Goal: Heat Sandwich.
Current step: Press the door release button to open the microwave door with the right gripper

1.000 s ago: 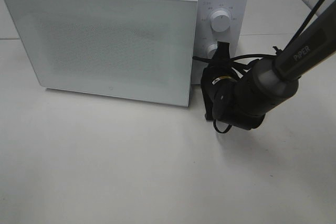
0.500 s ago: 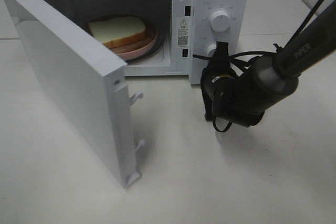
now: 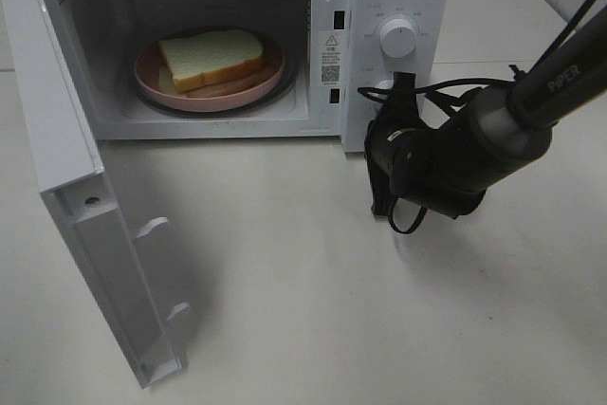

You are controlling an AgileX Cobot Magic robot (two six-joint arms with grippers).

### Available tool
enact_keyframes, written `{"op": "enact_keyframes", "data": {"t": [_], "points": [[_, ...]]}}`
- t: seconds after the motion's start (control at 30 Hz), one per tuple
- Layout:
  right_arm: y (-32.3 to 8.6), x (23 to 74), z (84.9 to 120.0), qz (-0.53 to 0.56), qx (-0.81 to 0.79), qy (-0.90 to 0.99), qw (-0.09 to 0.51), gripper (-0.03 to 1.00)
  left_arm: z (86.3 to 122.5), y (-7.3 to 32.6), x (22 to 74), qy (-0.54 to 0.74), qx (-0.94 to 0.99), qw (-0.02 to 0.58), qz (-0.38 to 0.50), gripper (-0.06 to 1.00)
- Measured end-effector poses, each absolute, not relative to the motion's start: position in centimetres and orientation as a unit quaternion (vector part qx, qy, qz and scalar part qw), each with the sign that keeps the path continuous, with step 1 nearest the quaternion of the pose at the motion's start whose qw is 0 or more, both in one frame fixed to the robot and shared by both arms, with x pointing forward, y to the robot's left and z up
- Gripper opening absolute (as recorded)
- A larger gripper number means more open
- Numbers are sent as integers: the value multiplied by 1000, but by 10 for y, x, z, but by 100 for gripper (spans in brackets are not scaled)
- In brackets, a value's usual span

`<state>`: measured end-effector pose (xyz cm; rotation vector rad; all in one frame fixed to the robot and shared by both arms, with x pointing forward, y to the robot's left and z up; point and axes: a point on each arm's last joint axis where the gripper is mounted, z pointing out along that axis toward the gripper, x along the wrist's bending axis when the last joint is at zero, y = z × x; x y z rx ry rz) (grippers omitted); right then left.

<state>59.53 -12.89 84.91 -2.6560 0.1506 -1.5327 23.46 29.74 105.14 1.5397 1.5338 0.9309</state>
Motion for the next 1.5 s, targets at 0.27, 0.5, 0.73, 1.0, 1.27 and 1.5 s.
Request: {"op": "enact_keyframes", "data": {"t": [0.27, 0.5, 0.73, 1.0, 1.27, 1.5], "points": [[-133, 591, 851, -499, -866, 18, 32, 1, 1051, 297, 235, 600, 603, 379, 364, 98], [-137, 582, 854, -496, -868, 8, 30, 1, 1051, 297, 235, 600, 603, 379, 364, 98], [-138, 567, 860, -491, -871, -1, 32, 1, 1051, 297, 235, 600, 603, 379, 364, 98], [-142, 550, 878, -493, -869, -21, 35, 1, 1051, 297, 235, 600, 603, 379, 364, 98], [-144, 525, 909, -466, -872, -148, 37, 1, 1051, 297, 235, 600, 603, 379, 364, 98], [-141, 509, 929, -442, -851, -282, 28, 1, 1051, 297, 235, 600, 603, 379, 364, 98]]}}
